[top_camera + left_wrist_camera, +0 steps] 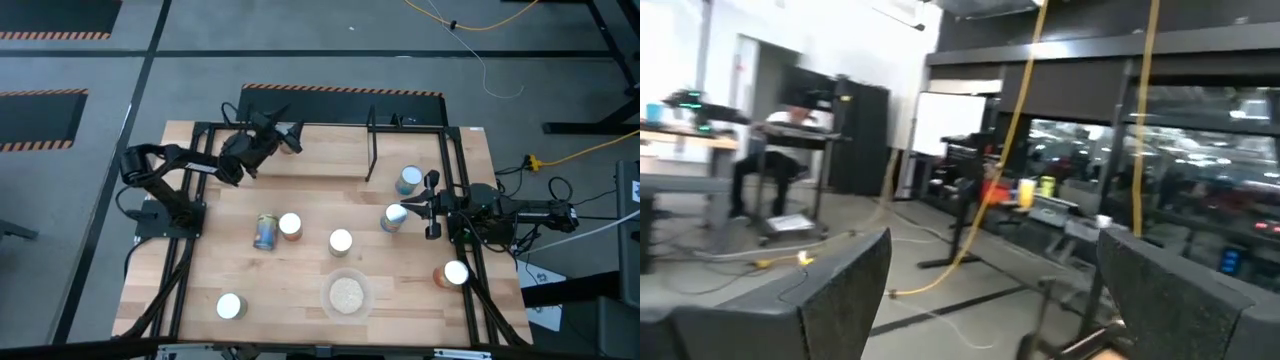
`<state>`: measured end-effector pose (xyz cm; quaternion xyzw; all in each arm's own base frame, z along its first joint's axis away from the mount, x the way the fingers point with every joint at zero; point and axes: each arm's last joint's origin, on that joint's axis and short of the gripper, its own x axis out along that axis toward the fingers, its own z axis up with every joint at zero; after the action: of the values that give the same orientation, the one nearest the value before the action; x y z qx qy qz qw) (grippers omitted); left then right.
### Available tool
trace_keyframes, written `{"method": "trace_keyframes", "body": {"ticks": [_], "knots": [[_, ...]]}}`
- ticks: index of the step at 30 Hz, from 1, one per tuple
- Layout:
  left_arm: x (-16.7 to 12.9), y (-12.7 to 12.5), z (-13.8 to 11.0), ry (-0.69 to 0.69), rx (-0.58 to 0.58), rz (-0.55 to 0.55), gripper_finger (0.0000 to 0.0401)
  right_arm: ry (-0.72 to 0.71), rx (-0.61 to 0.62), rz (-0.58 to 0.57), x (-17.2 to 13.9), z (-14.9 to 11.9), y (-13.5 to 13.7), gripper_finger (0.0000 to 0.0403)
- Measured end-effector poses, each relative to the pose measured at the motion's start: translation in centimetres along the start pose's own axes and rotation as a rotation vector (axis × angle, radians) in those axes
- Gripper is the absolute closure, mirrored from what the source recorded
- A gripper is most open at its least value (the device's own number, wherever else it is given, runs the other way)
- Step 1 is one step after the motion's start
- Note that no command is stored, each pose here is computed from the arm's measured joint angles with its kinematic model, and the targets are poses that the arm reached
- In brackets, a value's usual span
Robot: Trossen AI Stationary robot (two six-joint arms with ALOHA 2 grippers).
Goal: Pick and place cans onto a shelf
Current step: Put the canned green bean on the shelf
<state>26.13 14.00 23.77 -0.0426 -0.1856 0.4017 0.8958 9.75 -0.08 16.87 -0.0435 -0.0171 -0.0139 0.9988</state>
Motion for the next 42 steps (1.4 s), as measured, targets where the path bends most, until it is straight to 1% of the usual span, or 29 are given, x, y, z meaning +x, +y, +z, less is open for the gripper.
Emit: {"method": "trace_keyframes", "body": {"ticks": [3, 6, 8, 13, 15, 21, 26, 29, 34, 42], "knots": [[1.3, -0.8, 1.4, 0.044, 0.016, -0.044, 0.0057, 0.000, 0.000, 0.000, 0.0, 0.0, 0.0, 0.0358], [3.1, -1.9, 2.6, 0.152, 0.053, -0.078, 0.0056, 0.000, 0.000, 0.000, 0.0, 0.0, 0.0, 0.0358], [4.4, -2.6, 3.5, 0.231, 0.081, -0.083, 0.0054, 0.000, 0.000, 0.000, 0.0, 0.0, 0.0, 0.0358], [6.9, -3.4, 6.3, 0.430, 0.159, -0.049, 0.0055, 0.000, 0.000, 0.000, 0.0, 0.0, 0.0, 0.0358], [7.3, -3.2, 7.1, 0.512, 0.191, -0.028, 0.0057, 0.000, 0.000, 0.000, 0.0, 0.0, 0.0, 0.0358], [8.3, -2.1, 9.8, 0.634, 0.303, 0.020, 0.0053, 0.000, 0.000, 0.000, 0.0, 0.0, 0.0, 0.0358], [8.4, -0.9, 10.2, 0.705, 0.359, 0.039, 0.0056, 0.000, 0.000, 0.000, 0.0, 0.0, 0.0, 0.0358], [8.2, 0.0, 9.9, 0.774, 0.367, 0.044, 0.0056, 0.000, 0.000, 0.000, 0.0, 0.0, 0.0, 0.0358], [7.5, 1.6, 9.3, 0.900, 0.393, 0.089, 0.0053, 0.000, -0.002, 0.000, 0.0, 0.0, 0.0, 0.0358], [7.0, 4.0, 9.0, 1.014, 0.396, 0.163, 0.0059, 0.000, -0.003, 0.000, 0.0, 0.0, 0.0, 0.0358]]}}
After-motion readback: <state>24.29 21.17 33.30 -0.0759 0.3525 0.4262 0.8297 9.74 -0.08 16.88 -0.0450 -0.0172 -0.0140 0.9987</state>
